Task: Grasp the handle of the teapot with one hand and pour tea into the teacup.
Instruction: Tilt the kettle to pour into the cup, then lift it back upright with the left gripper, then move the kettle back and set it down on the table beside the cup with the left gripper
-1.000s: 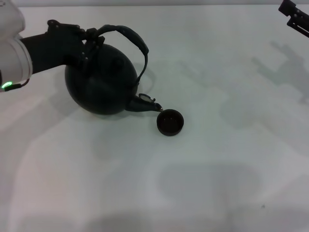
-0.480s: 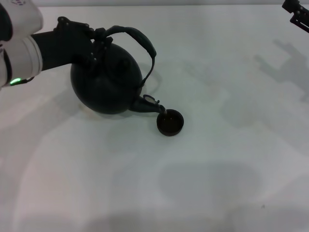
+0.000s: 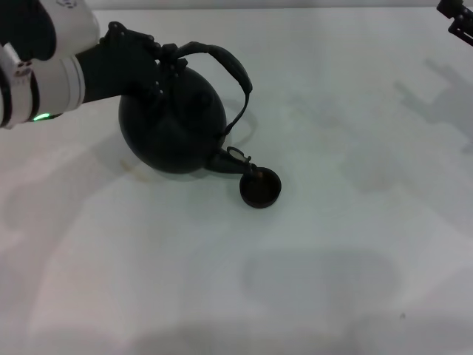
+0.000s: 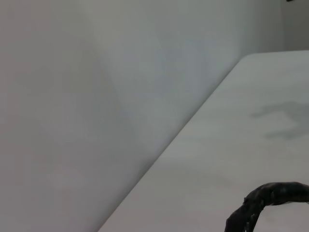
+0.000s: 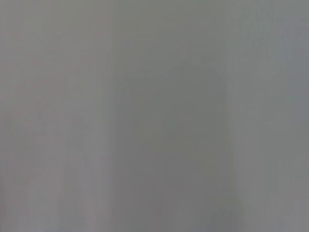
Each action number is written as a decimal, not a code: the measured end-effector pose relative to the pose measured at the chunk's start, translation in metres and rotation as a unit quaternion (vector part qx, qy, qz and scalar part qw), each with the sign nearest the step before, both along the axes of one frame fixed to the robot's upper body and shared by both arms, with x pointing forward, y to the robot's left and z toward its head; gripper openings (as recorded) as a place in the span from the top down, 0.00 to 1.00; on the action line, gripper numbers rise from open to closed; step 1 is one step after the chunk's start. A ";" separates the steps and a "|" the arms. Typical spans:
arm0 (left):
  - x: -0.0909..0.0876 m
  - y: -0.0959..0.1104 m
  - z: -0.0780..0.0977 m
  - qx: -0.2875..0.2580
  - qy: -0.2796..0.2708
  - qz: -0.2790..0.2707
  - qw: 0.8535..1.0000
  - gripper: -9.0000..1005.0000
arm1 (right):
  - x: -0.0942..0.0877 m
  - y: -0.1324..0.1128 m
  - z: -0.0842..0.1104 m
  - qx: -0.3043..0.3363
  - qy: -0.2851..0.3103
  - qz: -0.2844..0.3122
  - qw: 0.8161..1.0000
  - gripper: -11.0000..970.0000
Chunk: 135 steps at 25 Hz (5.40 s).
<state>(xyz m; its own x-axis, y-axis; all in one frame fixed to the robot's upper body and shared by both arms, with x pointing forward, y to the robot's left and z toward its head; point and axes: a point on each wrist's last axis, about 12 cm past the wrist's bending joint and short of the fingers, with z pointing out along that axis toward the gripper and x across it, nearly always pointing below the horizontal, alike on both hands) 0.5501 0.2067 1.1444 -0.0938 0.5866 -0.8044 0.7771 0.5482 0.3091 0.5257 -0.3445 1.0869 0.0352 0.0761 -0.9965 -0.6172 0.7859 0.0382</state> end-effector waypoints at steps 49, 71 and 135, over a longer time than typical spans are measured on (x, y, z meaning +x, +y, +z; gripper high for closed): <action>-0.007 -0.008 0.006 0.033 0.017 0.012 0.999 0.84 | 0.006 -0.017 0.001 -0.025 0.004 -0.041 0.999 0.13; -0.005 -0.009 0.009 0.059 0.017 0.012 0.998 0.84 | 0.004 -0.014 -0.003 -0.024 0.010 -0.043 0.999 0.13; -0.070 0.096 -0.119 -0.296 -0.001 0.131 0.946 0.85 | 0.002 -0.010 -0.006 -0.009 0.029 -0.028 0.999 0.13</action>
